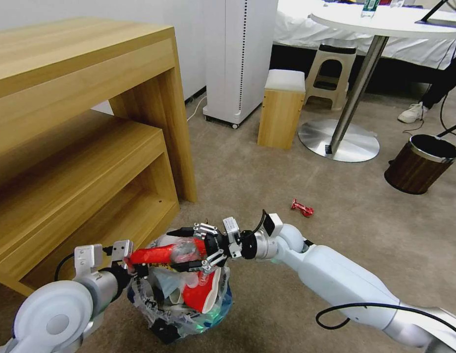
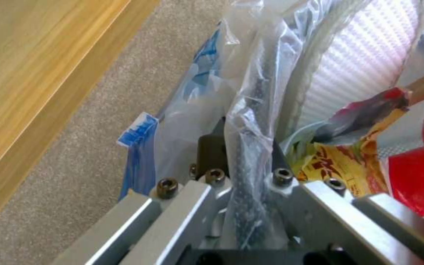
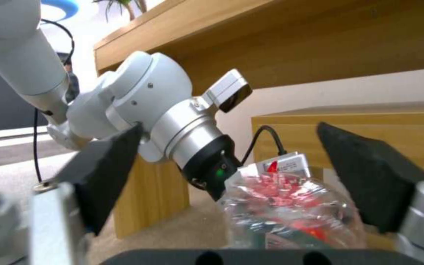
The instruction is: Pick up the trash bin and place the garbage on the floor into it.
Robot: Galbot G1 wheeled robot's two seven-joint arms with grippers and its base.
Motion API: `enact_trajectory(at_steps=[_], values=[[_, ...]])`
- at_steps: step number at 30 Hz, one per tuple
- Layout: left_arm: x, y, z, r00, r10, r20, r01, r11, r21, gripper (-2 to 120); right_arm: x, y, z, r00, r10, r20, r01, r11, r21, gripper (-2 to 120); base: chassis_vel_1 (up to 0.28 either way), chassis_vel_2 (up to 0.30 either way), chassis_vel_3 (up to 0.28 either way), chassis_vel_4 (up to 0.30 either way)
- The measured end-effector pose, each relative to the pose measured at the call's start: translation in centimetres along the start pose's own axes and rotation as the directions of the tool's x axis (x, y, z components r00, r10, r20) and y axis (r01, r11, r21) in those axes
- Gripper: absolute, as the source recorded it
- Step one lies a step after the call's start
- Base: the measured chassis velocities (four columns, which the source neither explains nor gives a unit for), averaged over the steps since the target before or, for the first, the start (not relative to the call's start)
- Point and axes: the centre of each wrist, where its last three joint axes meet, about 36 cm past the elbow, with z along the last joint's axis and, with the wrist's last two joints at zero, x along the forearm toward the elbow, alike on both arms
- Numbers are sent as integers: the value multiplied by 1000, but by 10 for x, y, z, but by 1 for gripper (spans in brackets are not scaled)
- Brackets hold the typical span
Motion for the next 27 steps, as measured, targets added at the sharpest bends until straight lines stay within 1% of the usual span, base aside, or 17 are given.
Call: enact_trajectory(at_steps=[5,8,9,10,11,12,14,15,18,19,20,22,23,24,25,26,27], values=[[2,0,-1,1000,-2,5,2,1000,-4,1,3,-2,-11,1000,23,11,-24,999,26,100,0,0,0,0],[5,0,-3,1000,-4,11,4,1000,-8,1,6,-4,-23,996,79,31,-80,995,52,100,0,0,0,0],[5,0,-3,1000,-5,13,5,1000,-8,1,7,-5,-30,992,122,45,-125,990,70,100,0,0,0,0],[6,0,-3,1000,-6,15,6,1000,-7,1,9,-6,-36,985,162,58,-167,982,86,100,0,0,0,0],[6,0,-4,1000,-10,17,10,1000,-5,1,13,-7,-49,963,255,88,-264,957,119,100,0,0,0,0],[6,0,-4,1000,-10,17,10,1000,-5,1,13,-7,-49,963,255,88,-264,957,119,100,0,0,0,0],[6,0,-4,1000,-12,17,12,1000,-2,1,21,-4,-67,928,348,133,-366,918,152,100,0,0,0,0],[6,0,-4,1000,-12,17,12,1000,-2,1,21,-4,-67,928,348,133,-366,918,152,100,0,0,0,0],[6,0,-5,1000,-10,16,10,1000,5,1,34,4,-87,899,406,162,-432,883,184,100,0,0,0,0],[6,0,-5,1000,-10,14,10,1000,9,1,43,10,-100,877,454,157,-479,852,211,100,0,0,0,0],[6,0,-5,1000,-10,14,10,1000,9,1,43,10,-100,877,454,157,-479,852,211,100,0,0,0,0],[8,-1,-6,1000,-15,9,15,1000,18,1,57,22,-118,811,570,130,-584,774,247,100,0,0,0,0],[8,-1,-6,1000,-15,9,15,1000,18,1,57,22,-118,811,570,130,-584,774,247,100,0,0,0,0],[9,-2,-5,1000,-17,6,17,1000,19,1,66,31,-128,740,663,113,-664,696,272,100,0,0,0,0],[10,-2,-5,1000,-19,5,19,1000,17,1,75,40,-137,653,751,101,-739,603,300,100,0,0,0,0],[10,-2,-5,1000,-19,5,19,1000,17,1,75,40,-137,653,751,101,-739,603,300,100,0,0,0,0],[11,-3,-4,1000,-23,8,23,1000,15,1,87,51,-141,542,834,103,-809,485,332,100,0,0,0,0]])
